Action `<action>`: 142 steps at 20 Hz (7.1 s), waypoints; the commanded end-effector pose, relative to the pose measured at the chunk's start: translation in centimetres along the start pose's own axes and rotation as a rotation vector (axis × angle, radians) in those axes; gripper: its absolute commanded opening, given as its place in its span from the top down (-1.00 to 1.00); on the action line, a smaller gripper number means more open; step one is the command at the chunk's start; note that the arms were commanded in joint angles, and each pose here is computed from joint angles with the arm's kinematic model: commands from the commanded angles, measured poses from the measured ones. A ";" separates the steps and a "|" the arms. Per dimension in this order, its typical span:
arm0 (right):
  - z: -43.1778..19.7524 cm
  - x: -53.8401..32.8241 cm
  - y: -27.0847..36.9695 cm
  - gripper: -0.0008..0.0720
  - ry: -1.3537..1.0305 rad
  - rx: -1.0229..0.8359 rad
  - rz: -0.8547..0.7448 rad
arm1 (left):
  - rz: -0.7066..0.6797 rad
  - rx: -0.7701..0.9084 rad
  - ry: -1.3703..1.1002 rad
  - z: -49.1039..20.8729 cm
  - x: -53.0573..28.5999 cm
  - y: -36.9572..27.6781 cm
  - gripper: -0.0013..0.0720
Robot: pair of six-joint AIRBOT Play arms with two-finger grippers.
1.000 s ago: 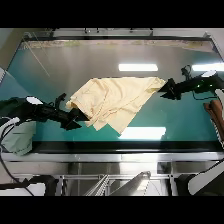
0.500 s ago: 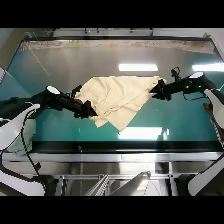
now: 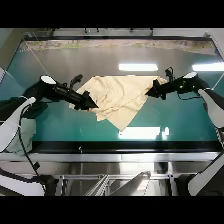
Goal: Fold the shirts.
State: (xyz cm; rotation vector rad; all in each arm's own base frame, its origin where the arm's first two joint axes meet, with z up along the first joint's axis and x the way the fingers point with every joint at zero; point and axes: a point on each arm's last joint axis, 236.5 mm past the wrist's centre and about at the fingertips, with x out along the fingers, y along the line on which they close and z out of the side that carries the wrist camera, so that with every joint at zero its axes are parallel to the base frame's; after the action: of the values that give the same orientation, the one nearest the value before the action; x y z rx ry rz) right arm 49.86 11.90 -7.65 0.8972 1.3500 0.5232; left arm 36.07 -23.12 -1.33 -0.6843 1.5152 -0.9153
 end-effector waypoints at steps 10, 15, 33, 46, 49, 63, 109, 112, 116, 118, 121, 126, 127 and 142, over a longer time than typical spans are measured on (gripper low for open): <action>-7.6 -33.7 28.6 0.93 -0.634 -0.696 0.105 | -0.317 0.651 -0.591 -6.6 -28.1 -30.6 0.89; -15.5 -38.2 35.0 0.93 -0.860 -0.963 -0.045 | -0.167 0.777 -0.786 -10.4 -31.8 -33.7 0.87; 4.3 -7.3 1.4 -0.08 -0.263 -0.235 0.023 | -0.244 -0.012 -0.310 11.5 -12.2 3.6 -0.95; -7.3 -13.5 -11.1 -0.20 0.051 0.044 -0.064 | -0.139 -0.059 -0.207 0.1 -20.7 3.4 -0.94; -8.8 -11.9 -12.4 -0.42 0.073 0.069 -0.076 | -0.101 -0.110 -0.225 -3.3 -20.6 4.3 -0.94; -10.9 -2.2 -7.0 0.93 0.203 -0.065 -0.054 | 0.105 -0.419 -0.444 -10.5 -21.1 14.7 -0.94; -18.8 -39.3 34.5 0.94 -1.019 -1.081 0.070 | 0.037 0.905 -1.048 -14.1 -40.1 -32.8 0.88; -11.8 -31.6 27.6 0.94 -0.810 -0.887 0.082 | 0.035 0.718 -0.780 -7.1 -34.1 -24.9 0.88; -3.9 -21.7 16.6 0.94 -0.640 -0.663 -0.014 | 0.053 0.493 -0.539 4.1 -24.6 -12.8 0.88; -0.4 -17.3 10.9 0.94 -0.571 -0.567 -0.045 | 0.017 0.392 -0.454 9.1 -21.0 -6.4 0.88; 3.7 -12.4 3.6 0.94 -0.547 -0.411 -0.027 | -0.038 0.290 -0.355 14.4 -16.6 1.5 0.89; 9.4 -10.9 0.9 0.94 -0.621 -0.335 0.078 | 0.003 0.257 -0.591 21.8 -18.6 6.5 0.89; 10.4 -11.0 1.2 0.94 -0.628 -0.340 0.096 | -0.017 0.268 -0.632 22.0 -19.1 6.4 0.89; 3.5 -9.7 -7.7 0.93 -0.191 -0.311 -0.128 | 0.126 -0.179 0.033 6.6 -9.4 14.7 0.89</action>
State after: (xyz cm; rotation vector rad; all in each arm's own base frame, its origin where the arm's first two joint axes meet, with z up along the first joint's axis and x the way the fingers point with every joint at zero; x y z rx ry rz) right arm 52.66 0.13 -5.73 0.6591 0.9775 0.5410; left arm 48.65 -9.47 -6.42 -0.6973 1.4673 -0.7858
